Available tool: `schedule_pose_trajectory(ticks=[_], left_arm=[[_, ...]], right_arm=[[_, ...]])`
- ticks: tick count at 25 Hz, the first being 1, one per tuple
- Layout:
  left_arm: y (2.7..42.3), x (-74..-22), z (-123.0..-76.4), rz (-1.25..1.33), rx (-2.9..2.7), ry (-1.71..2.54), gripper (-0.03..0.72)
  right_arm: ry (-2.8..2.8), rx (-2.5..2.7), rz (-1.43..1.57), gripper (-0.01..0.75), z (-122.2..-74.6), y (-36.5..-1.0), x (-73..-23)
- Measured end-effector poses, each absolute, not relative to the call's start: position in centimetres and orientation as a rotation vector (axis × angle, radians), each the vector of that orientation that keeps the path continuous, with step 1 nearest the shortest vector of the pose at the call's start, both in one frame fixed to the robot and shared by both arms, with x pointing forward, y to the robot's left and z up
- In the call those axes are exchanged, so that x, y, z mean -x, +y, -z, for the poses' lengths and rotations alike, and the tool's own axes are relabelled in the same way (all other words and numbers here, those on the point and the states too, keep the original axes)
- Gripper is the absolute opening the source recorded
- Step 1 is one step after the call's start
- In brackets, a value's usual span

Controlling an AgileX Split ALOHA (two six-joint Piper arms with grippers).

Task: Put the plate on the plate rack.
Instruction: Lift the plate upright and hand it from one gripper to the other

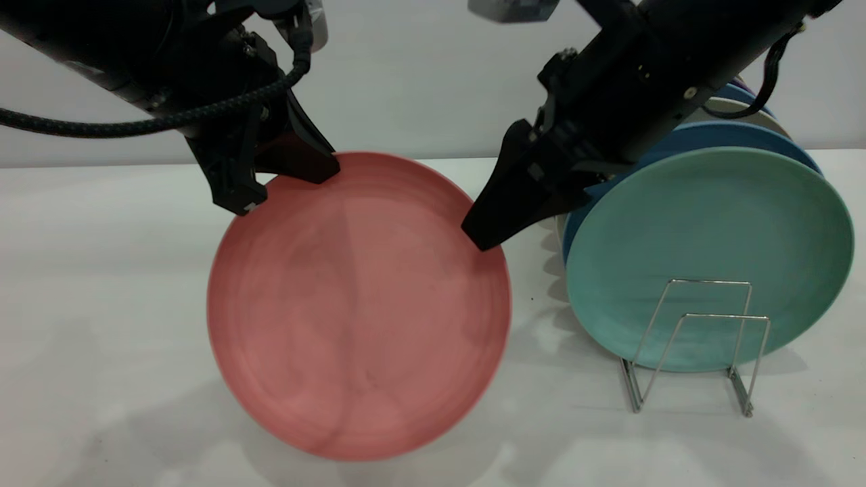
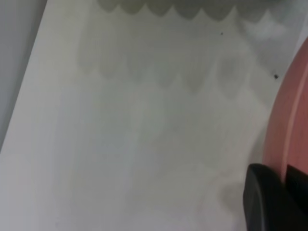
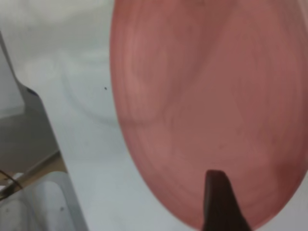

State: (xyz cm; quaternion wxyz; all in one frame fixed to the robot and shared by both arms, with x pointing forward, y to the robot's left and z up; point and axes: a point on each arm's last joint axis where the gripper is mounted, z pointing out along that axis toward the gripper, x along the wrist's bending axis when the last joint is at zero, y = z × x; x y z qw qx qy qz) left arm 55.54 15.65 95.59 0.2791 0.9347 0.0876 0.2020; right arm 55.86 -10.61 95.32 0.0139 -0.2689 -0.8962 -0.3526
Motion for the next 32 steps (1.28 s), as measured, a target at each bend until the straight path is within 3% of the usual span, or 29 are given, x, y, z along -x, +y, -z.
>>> schedule_pose_trajectory(ticks=[29, 32], left_arm=[[15.0, -54.8, -96.4, -0.433, -2.413, 0.290, 0.023], [14.9, -54.8, -96.7, -0.442, -2.399, 0.275, 0.023]], right_arm=[[-2.825, 0.818, 1.113, 0.455, -93.9, -8.5, -55.6], [-2.822, 0.807, 1.098, 0.418, -93.2, -8.0, -55.4]])
